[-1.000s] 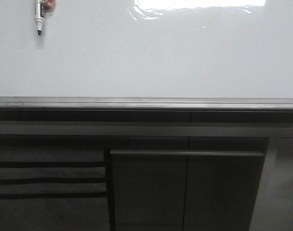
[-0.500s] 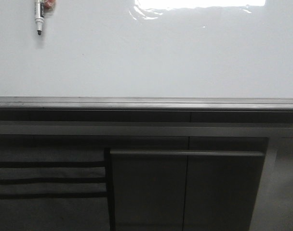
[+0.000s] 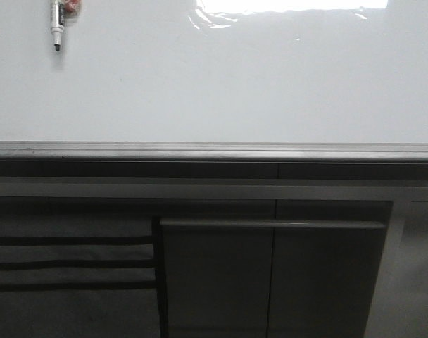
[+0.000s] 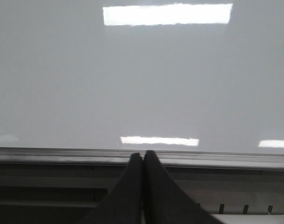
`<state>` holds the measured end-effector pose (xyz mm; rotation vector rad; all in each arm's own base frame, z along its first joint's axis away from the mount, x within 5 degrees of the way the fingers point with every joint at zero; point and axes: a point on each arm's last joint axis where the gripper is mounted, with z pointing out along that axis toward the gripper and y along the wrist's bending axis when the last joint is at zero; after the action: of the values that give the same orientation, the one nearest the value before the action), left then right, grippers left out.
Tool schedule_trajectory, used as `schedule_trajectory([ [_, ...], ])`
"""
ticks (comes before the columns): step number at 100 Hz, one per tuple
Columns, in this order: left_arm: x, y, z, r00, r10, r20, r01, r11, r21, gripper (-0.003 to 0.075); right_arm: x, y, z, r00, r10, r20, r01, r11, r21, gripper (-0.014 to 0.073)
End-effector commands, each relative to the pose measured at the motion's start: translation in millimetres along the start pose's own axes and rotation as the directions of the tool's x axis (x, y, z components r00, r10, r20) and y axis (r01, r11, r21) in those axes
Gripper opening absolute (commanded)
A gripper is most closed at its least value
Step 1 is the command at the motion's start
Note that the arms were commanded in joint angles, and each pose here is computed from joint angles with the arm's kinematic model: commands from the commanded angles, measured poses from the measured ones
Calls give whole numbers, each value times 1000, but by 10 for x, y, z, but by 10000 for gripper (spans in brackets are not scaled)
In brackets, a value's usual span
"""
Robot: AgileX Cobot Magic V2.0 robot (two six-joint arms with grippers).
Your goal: Write number 0 on whiteboard
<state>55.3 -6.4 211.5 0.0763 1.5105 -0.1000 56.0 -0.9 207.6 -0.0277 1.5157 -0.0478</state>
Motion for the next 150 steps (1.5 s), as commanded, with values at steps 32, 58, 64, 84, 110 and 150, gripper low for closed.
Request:
schedule_trajectory([
  [32,-672,-12,-119,987,-20,162,19,1000,8,-20,-819,-63,-147,995,72,67,-73,997,22,-73],
  [58,-1376,-13,-31,996,83,-27,-83,997,-3,-20,-1489,-100,1,979,-52,-195,55,998,9,-73],
  [64,-1474,-14,41,993,82,-79,-83,997,0,-20,-1609,-78,65,971,-74,-227,69,997,-29,-73],
  [84,-1535,-27,235,987,51,-150,-49,999,16,-20,-1665,-47,333,952,-40,-303,23,998,-59,-73],
  [110,-1432,-30,500,968,36,-247,-32,999,22,59,-1597,-22,505,930,-13,-367,-15,997,-74,-55],
  [150,-1266,-104,1294,937,-123,-327,139,990,27,449,-1614,9,589,940,0,-341,-37,994,-100,297],
])
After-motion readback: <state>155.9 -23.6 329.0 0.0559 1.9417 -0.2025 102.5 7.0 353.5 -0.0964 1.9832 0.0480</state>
